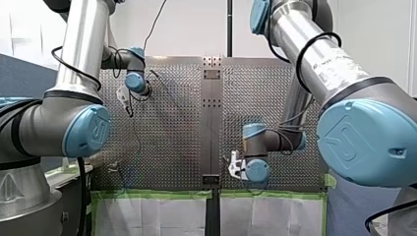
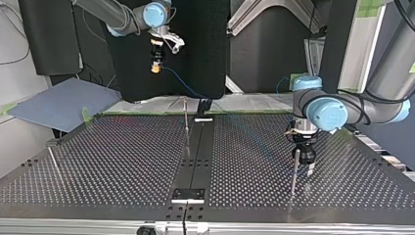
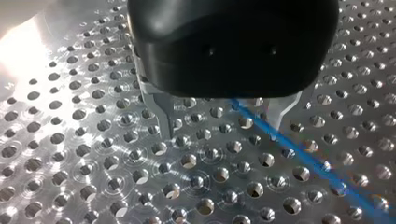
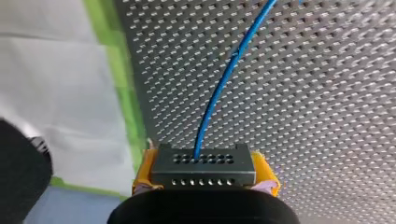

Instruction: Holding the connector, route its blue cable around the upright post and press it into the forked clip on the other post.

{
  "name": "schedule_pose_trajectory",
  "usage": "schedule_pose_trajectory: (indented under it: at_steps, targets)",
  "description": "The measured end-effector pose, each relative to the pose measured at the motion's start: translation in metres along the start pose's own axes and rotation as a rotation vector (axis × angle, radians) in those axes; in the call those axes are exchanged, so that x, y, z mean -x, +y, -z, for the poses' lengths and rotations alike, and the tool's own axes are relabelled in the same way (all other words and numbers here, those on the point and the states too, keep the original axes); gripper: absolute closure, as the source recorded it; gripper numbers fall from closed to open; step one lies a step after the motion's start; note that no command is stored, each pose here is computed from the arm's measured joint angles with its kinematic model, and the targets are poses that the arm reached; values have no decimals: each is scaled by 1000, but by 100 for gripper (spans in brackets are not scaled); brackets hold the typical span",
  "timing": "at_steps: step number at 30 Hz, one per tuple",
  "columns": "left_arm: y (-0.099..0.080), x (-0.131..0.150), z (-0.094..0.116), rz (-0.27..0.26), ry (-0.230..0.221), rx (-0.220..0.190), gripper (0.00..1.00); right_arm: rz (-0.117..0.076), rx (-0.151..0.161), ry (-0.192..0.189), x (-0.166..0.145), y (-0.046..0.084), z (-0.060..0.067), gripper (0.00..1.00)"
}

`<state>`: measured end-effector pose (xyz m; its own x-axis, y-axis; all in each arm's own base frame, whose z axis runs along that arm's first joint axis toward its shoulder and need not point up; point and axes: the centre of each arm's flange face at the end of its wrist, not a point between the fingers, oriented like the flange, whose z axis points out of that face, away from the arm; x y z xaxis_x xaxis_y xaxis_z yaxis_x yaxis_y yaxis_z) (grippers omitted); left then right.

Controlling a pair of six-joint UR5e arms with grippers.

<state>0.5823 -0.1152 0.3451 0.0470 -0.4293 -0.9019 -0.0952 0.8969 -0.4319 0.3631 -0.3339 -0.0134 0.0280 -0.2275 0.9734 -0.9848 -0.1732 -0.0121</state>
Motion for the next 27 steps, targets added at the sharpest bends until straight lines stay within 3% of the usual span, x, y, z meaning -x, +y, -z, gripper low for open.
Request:
schedule_pose_trajectory:
  at_steps: [8,11,19,27]
  targets:
    - [0,0,0,-1,0,0,0,22,12,-66,50,21,26,100]
    - [0,0,0,-1,0,0,0,16,18,-69,60,25,27,100]
    - [-1,0,0,-5,0,0,0,-49,31,-19,75,22,1,100]
    - [0,0,0,-13,-2,4,0,-70,35,53,90,16,-35,100]
